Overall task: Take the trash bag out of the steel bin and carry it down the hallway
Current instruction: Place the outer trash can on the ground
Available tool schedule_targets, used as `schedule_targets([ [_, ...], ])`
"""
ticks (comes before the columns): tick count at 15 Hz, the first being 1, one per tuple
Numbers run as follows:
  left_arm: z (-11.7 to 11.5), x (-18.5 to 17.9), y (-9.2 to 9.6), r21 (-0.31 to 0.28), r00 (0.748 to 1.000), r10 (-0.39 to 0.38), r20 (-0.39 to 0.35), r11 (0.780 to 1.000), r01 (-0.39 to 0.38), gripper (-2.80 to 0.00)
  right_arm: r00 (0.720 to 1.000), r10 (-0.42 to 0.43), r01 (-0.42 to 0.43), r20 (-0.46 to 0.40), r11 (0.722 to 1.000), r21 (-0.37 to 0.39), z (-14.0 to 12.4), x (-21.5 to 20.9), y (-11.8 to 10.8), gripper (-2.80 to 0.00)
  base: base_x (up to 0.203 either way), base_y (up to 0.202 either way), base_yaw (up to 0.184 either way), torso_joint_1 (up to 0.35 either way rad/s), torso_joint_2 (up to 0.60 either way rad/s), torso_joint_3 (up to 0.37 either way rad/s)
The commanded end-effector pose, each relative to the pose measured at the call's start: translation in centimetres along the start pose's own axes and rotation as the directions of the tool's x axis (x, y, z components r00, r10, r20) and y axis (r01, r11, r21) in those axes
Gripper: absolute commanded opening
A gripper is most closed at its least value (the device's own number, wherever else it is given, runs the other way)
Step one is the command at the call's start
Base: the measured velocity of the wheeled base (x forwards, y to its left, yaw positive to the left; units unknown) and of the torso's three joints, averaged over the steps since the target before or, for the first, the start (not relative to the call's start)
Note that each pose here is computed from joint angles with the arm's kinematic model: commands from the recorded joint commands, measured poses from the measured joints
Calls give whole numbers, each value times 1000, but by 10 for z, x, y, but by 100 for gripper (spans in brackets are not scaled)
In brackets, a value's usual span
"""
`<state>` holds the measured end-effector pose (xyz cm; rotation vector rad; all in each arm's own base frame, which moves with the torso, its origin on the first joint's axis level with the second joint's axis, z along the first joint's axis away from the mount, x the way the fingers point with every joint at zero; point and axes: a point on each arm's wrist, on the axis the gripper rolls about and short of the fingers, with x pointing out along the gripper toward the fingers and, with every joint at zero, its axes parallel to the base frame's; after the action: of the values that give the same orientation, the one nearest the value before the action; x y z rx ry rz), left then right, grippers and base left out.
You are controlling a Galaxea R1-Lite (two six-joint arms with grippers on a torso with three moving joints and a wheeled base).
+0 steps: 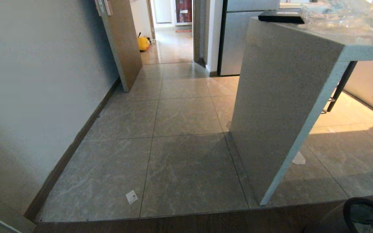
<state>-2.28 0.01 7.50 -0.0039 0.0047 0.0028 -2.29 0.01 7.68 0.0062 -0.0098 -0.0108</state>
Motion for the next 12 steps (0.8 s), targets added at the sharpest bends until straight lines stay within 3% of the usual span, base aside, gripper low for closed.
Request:
schedule_targets([
  [1,0,0,0,-1,1000,0,0,1000,0,-280,1000,-1,1,1,1000,0,0,0,0,-280,0,0,0,2,7,-198],
  [12,0,0,0,-1,1000,0,0,1000,0,-280,1000,-1,1,0,1000,0,0,0,0,-280,0,0,0,3,3,-197],
])
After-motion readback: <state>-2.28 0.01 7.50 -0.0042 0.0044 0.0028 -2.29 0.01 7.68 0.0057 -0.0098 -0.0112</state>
